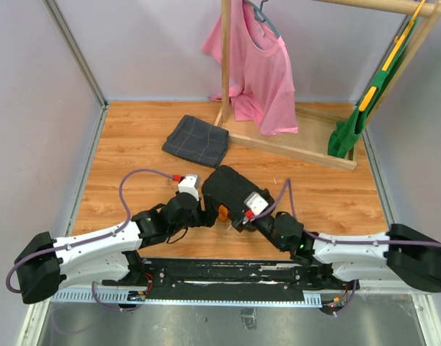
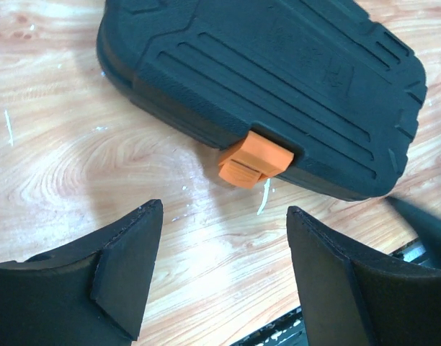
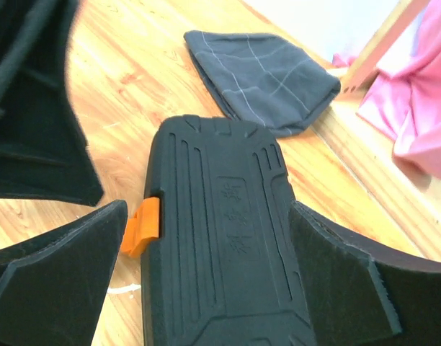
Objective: Sort the tools into containers
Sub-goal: Adjust the storage box at the center of the board.
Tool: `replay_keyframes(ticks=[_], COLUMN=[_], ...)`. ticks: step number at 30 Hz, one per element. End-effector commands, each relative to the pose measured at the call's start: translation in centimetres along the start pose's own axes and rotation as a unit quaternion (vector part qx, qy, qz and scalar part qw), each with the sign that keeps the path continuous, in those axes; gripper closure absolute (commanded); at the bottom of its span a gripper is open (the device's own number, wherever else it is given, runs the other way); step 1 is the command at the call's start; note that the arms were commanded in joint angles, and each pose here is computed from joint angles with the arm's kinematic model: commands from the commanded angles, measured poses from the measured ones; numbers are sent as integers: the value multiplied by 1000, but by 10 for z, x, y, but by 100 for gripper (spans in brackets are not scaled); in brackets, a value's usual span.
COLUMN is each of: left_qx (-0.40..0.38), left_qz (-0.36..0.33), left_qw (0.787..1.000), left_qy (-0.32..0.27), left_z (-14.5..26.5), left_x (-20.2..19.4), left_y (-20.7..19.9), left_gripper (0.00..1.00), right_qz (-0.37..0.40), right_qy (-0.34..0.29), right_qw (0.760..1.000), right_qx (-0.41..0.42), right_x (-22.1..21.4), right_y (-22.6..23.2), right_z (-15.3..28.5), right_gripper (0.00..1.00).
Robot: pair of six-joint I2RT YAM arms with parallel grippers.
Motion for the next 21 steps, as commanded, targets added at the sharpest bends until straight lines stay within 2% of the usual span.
replay_keyframes(ticks=[1,5,10,21], left_qx=[5,20,55,119], left_qz=[69,93,114,128], left_qw=[997,995,992,984], left_qy=[-23,-11,-1,26], left_z=[-1,-5,-10,-33], left_x=[6,1,-2,-11], left_y=[5,15,32,63], left_gripper=[27,27,28,32], right_qz=[-62,-154,-247,-358], right_qy=[105,176,227,273], right_qw=[993,971,941,892], right_qx=[-2,-45,-56,-33], right_x=[-26,-30,-30,-36], right_y=[-19,-55,-78,-87], right_z=[13,22,25,2], right_gripper=[6,6,5,3])
Point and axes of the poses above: each gripper's point midway between its finger pads, its own z axis back along the fingers, its own y axis along the line the jaws close on, x = y × z, the point moved 2 cm from there along z, back along the fingers, and after that the axes turned 3 degrees about -z, right-handed, at the moved point
